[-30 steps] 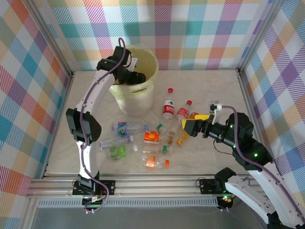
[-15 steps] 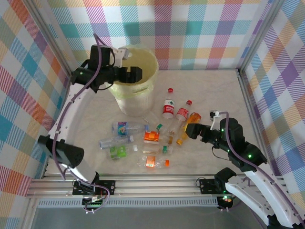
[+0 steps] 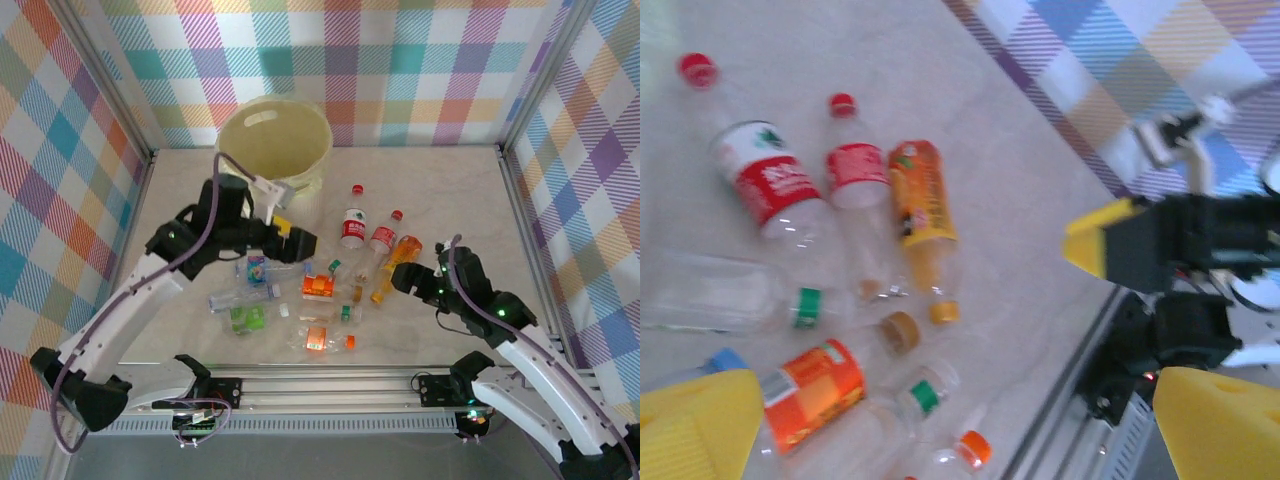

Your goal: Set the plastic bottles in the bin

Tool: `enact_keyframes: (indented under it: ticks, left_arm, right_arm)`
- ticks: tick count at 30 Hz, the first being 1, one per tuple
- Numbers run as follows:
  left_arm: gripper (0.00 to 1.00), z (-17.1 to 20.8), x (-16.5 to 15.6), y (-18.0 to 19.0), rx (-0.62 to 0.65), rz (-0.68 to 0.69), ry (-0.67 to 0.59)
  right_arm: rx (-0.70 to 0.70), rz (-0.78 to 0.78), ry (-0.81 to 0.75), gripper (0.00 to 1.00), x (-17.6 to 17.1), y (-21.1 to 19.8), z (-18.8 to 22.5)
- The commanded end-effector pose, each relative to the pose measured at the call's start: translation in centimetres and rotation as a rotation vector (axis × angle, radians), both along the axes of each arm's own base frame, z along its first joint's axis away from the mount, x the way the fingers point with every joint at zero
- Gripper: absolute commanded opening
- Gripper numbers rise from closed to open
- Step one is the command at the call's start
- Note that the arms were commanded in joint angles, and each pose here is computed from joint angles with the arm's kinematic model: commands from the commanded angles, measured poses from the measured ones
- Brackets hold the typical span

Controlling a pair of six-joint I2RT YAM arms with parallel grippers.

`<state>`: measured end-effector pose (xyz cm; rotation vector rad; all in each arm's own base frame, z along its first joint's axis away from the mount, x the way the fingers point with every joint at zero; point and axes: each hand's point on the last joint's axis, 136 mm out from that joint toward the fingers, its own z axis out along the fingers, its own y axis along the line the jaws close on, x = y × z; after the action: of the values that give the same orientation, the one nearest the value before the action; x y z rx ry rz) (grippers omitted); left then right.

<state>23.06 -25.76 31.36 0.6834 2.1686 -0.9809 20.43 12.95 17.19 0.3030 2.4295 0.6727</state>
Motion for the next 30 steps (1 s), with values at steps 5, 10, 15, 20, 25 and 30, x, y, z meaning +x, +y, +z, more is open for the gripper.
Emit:
enact_keyframes:
  ticks: [5, 10, 15, 20, 25, 30]
  left_arm:
    - [1.0, -2.0, -3.2, -3.5, -0.059, -0.047, -0.035]
    - [1.0, -3.7, -5.1, -5.8, -0.069, -0.096, -0.044]
    - [1.0, -3.9, -5.5, -7.4, -0.113, -0.07, -0.082]
    - [1.0, -4.0, -5.5, -7.9, -0.158, -0.02, -0.133]
    - [1.0, -4.7, -5.2, -8.1, -0.175, 0.013, -0.138]
    - [1.0, -5.3, -4.4, -7.3, -0.201, 0.099, -0.153]
  right_arm:
    - [0.013, -0.095, 0.074, 0.81, 3.3, -0.4, -1.4]
    - [0.025, -0.144, 0.103, 0.79, 5.8, -1.2, -2.7]
    - [0.069, -0.186, 0.13, 0.76, 8.3, -2.2, -4.3]
    - [0.094, -0.203, 0.161, 0.76, 10.4, -2.8, -5.7]
    - [0.118, -0.216, 0.187, 0.75, 12.2, -3.0, -7.1]
    - [0.122, -0.223, 0.206, 0.75, 13.6, -2.8, -8.3]
